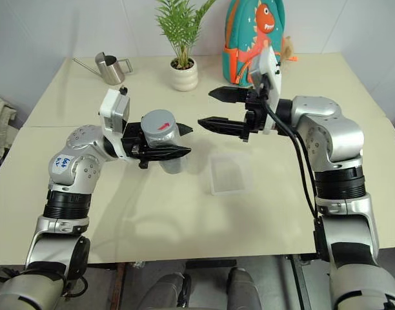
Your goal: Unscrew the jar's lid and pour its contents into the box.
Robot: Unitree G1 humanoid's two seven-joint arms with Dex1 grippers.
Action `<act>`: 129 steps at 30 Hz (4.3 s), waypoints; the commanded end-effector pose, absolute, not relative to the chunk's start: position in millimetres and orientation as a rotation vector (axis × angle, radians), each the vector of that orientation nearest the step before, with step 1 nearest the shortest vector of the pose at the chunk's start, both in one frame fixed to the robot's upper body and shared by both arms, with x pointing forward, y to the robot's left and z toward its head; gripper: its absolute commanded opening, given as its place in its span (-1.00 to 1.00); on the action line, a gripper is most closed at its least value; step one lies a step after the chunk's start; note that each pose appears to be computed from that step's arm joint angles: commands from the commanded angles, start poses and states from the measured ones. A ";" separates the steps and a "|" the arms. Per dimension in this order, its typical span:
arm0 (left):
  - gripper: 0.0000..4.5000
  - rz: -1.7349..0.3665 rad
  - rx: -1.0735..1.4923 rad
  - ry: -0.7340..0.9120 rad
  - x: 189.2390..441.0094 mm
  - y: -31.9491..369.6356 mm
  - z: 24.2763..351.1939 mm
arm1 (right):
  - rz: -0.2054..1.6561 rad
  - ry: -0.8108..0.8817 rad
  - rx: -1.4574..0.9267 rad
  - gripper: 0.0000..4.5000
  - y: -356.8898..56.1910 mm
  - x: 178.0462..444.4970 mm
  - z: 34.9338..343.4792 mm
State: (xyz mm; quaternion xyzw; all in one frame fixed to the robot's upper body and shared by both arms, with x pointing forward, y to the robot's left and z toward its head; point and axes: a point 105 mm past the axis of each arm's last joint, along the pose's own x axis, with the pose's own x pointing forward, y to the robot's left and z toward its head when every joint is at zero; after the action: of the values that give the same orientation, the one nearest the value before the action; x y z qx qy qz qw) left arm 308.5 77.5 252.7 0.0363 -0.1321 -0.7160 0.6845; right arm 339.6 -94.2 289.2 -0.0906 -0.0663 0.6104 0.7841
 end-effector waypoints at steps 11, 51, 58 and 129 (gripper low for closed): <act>-0.07 -1.589 0.122 -0.317 310.2 77.5 258.0 | 1.456 -0.270 -0.224 0.97 -34.7 295.8 312.1; -0.07 -1.581 0.130 -0.301 309.7 80.5 253.2 | 1.329 -0.223 -0.159 0.97 -93.6 312.7 315.4; -0.07 -1.578 0.131 -0.294 310.5 80.0 252.1 | 1.430 -0.251 -0.170 0.97 -41.2 295.7 316.0; -0.07 -1.584 0.129 -0.295 310.2 76.1 249.7 | 1.459 -0.238 -0.182 0.97 -5.5 303.7 310.4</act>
State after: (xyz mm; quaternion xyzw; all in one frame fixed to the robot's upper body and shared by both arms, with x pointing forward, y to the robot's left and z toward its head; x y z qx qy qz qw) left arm 316.0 77.8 239.8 0.0437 -0.1069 -0.7046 0.7002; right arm 306.8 -2.7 294.8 -0.0747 -0.0763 0.6667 0.7377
